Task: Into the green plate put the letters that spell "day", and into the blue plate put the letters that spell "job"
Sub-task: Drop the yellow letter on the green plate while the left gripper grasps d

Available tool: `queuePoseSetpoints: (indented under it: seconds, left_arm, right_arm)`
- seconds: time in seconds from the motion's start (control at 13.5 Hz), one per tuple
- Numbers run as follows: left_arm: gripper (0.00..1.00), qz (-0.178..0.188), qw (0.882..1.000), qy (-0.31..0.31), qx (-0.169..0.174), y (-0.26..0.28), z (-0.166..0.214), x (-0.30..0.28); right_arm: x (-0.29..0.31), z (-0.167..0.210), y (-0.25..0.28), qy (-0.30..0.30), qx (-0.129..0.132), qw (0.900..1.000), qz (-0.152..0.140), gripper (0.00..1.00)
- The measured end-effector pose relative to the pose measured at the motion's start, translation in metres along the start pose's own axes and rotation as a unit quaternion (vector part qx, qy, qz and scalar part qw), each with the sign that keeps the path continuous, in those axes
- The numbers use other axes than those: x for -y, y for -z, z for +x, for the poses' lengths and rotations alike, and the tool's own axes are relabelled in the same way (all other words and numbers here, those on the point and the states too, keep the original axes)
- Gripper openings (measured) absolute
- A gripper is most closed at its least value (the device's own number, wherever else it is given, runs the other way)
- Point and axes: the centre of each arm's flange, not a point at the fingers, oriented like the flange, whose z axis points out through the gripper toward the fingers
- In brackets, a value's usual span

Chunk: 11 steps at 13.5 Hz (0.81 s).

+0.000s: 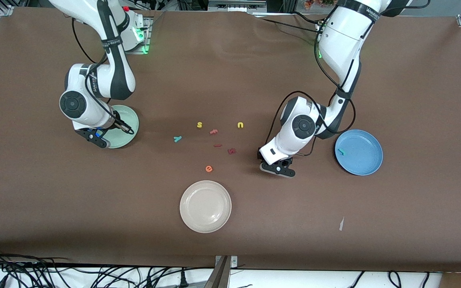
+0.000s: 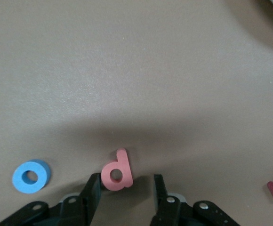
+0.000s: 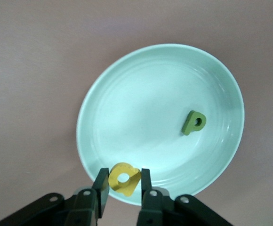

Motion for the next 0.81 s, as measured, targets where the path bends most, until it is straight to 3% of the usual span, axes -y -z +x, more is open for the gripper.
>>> queuePoseSetpoints:
  seconds: [0.3,0.44,0.67,0.81]
  left_arm:
    - [0.51,0.000,1.000,0.003,-0.001,0.000,0.001,0.001]
    - [0.45,0.000,1.000,0.003,-0.001,0.001,0.001,0.002]
    - [0.30,0.000,1.000,0.004,-0.005,0.002,0.003,0.003]
    - [0.28,0.000,1.000,0.003,-0.007,0.001,0.003,0.002]
  right_arm:
    - [-0.003,-0.003,-0.008,-0.003,0.007,1.000,0.000,0.77]
    - [0.003,-0.005,-0.003,-0.007,0.003,1.000,0.003,0.97]
    - [0.043,-0.018,0.020,-0.029,-0.018,0.999,0.020,1.00]
    - [0.086,-0.037,0.031,-0.068,-0.033,0.997,0.030,1.00]
